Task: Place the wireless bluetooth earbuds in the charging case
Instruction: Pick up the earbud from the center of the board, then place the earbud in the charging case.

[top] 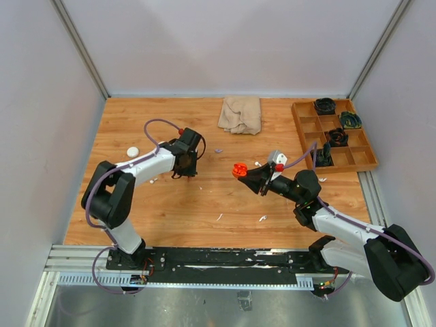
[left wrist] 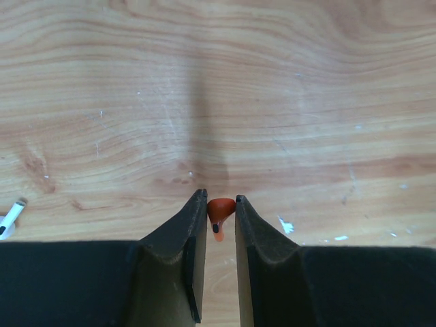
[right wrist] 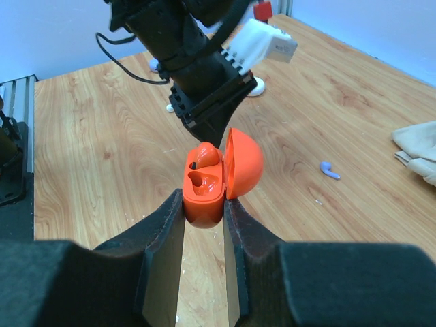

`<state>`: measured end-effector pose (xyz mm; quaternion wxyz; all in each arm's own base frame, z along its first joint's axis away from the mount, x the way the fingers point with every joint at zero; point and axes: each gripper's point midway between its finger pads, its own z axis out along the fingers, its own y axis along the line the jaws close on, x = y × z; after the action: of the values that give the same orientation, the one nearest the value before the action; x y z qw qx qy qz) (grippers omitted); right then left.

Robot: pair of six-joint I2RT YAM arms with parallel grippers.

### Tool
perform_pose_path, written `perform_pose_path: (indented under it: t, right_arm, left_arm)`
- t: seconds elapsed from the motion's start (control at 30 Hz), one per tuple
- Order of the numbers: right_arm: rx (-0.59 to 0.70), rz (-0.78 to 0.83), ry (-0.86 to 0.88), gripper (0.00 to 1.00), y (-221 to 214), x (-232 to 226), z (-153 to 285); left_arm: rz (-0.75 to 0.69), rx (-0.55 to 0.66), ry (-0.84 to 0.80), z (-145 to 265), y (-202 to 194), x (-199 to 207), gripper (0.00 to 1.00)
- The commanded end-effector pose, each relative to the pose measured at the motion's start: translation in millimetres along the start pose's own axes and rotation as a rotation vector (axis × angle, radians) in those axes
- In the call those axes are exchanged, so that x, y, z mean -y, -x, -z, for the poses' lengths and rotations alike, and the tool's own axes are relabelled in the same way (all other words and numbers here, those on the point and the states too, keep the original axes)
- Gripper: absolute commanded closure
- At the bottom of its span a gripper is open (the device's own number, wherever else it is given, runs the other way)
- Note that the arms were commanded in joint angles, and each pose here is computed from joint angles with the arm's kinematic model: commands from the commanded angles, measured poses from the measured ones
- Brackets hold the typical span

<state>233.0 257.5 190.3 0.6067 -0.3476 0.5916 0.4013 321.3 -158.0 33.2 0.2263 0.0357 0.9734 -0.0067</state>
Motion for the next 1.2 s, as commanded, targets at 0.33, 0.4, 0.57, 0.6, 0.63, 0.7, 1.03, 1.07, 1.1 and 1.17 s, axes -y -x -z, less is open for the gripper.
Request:
perform_pose_path:
  t: [0.33,0.4,0.57,0.6,0.63,0.7,1.03,1.07,1.1,1.17]
  right_arm:
    - [0.081,0.113,-0.080,0.98,29,17,-6]
    - [0.085,0.125,-0.085,0.98,31,18,-7]
    - [0.101,0.148,-0.081,0.98,37,17,-11]
    - [0.103,0.152,-0.081,0.98,38,18,-12]
    - [0.108,0.157,-0.080,0.98,39,17,-13]
    - [0.115,0.163,-0.077,0.98,40,18,-15]
    - [0.146,0.189,-0.032,0.96,50,10,-26]
    - [0.149,0.191,-0.027,0.96,51,9,-27]
    - [0.149,0.192,-0.022,0.96,51,8,-27]
    - [0.158,0.194,-0.009,0.96,53,4,-28]
  left_arm:
    - [-0.012,0.607,-0.288,122,82,49,0.86]
    - [-0.014,0.662,-0.335,138,85,55,0.86]
    - [-0.051,0.799,-0.455,176,86,77,0.85]
    - [-0.058,0.826,-0.476,183,87,80,0.85]
    - [-0.064,0.848,-0.498,188,86,84,0.85]
    - [-0.077,0.900,-0.550,205,86,90,0.85]
    - [-0.249,1.061,-0.704,257,72,132,0.83]
    - [-0.264,1.072,-0.721,261,70,136,0.83]
    - [-0.275,1.082,-0.737,264,69,139,0.83]
    - [-0.297,1.098,-0.765,269,66,145,0.83]
